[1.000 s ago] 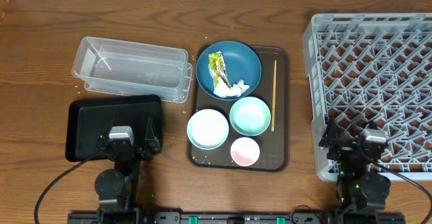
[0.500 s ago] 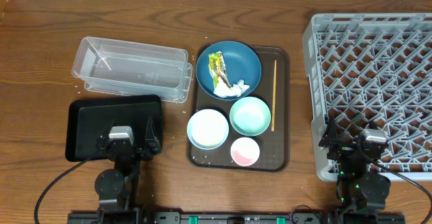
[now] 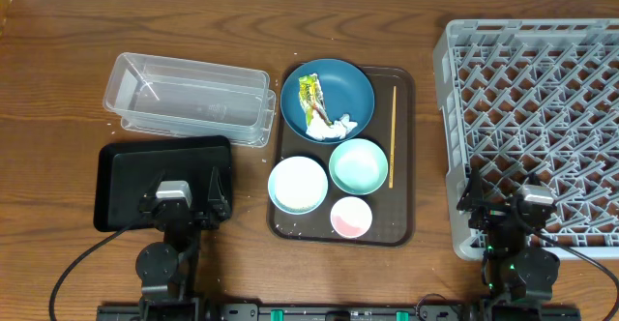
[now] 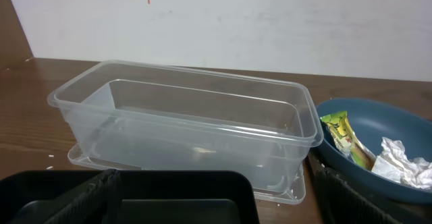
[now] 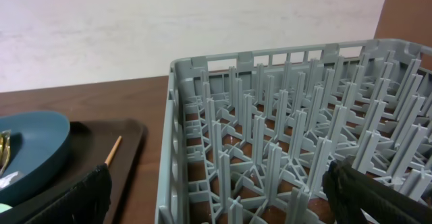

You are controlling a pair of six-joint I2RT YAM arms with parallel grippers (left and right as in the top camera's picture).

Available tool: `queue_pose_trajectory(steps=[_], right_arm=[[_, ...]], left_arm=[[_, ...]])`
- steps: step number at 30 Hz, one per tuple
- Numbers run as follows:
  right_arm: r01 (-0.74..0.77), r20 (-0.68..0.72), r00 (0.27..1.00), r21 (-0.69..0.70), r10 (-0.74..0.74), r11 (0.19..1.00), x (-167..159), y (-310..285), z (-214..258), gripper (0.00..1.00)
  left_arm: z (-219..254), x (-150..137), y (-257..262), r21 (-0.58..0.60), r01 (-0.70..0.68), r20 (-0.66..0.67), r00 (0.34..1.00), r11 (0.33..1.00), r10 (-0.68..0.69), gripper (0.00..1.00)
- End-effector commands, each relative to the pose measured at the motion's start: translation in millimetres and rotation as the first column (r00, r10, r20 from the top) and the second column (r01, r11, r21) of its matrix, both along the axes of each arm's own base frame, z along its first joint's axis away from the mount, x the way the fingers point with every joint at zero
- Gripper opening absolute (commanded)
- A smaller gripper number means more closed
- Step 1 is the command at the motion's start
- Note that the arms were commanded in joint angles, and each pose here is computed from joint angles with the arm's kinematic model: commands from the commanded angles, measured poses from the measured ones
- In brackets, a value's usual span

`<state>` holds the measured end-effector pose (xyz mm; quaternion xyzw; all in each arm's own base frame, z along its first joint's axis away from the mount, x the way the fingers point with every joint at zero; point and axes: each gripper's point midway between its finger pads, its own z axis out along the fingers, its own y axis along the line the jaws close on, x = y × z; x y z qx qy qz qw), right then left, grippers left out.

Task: Sort waste into correct bins and load items into the dishwasher rack

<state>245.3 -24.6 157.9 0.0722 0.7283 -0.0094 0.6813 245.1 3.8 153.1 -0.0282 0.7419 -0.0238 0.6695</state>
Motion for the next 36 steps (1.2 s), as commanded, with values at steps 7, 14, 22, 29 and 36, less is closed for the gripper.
queue_pose_trajectory(steps=[7,14,22,29,36], right_arm=[[0.033,0.003,0.999,0.011,-0.033,0.999,-1.0,-7.2,-0.2,0.99],[0.033,0.002,0.999,0.011,-0.033,0.999,-1.0,-7.2,-0.3,0.99],[0.033,0.009,0.999,0.011,-0.033,0.999,-0.9,-7.2,1.4,0.99],[0.037,0.008,0.999,0.011,-0.037,0.999,-1.0,-7.8,1.1,0.99],[0.032,0.017,0.999,0.011,-0.032,0.999,-0.8,-6.9,3.4,0.99]], left_arm=[[-13.5,-0.9,-2.7,0.001,0.018,-0.041,0.999,1.0,-0.018,0.93],[-13.5,-0.9,-2.7,0.001,0.018,-0.041,0.999,1.0,-0.018,0.93],[-13.4,-0.9,-2.8,0.0,0.018,-0.04,0.999,1.0,-0.018,0.93],[-13.4,-0.9,-2.7,0.001,0.018,-0.04,0.999,1.0,-0.018,0.93],[-13.3,-0.9,-2.8,-0.007,0.017,-0.04,0.999,1.0,-0.018,0.93]])
